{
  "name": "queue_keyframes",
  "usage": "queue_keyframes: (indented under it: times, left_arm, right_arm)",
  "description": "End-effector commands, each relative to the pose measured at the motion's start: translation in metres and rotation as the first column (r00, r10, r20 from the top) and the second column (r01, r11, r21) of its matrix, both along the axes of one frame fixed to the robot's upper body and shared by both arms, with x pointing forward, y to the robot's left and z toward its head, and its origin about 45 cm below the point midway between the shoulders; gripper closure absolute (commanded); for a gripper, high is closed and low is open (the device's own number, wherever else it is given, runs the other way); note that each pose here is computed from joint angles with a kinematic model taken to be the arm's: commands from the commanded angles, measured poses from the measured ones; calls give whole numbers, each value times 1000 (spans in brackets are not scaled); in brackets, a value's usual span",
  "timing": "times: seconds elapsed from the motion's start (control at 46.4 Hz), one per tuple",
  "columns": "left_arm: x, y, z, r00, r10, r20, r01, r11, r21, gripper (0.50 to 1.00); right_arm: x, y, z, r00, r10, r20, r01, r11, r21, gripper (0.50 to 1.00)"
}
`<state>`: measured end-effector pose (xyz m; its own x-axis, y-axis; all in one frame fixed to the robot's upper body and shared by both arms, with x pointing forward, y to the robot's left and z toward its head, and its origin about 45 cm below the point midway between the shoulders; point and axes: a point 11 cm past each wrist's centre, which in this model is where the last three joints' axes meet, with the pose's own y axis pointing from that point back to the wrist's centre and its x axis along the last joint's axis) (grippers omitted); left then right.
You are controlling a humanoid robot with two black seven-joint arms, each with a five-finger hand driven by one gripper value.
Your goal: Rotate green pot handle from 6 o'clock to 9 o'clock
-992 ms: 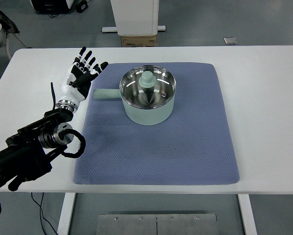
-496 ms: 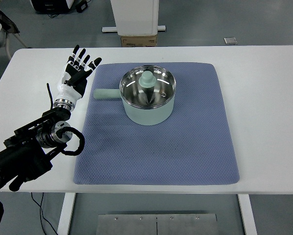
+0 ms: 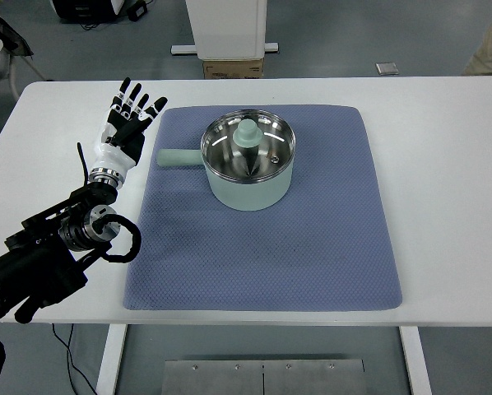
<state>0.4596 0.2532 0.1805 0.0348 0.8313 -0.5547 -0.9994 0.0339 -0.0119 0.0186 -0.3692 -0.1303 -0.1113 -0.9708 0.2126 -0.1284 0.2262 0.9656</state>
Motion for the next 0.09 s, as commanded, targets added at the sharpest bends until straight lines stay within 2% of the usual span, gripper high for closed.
queue_keyframes:
  times: [0.0,0.065]
  left_arm:
    - [0,0,1,1000,0,2,0,1000,0,500]
    - [0,0,1,1000,0,2,0,1000,0,500]
  right_arm:
    - [-4,0,0,1000,-2,-6,2,1000,0,500]
    - [-5,0,0,1000,-2,-8,2,1000,-1,500]
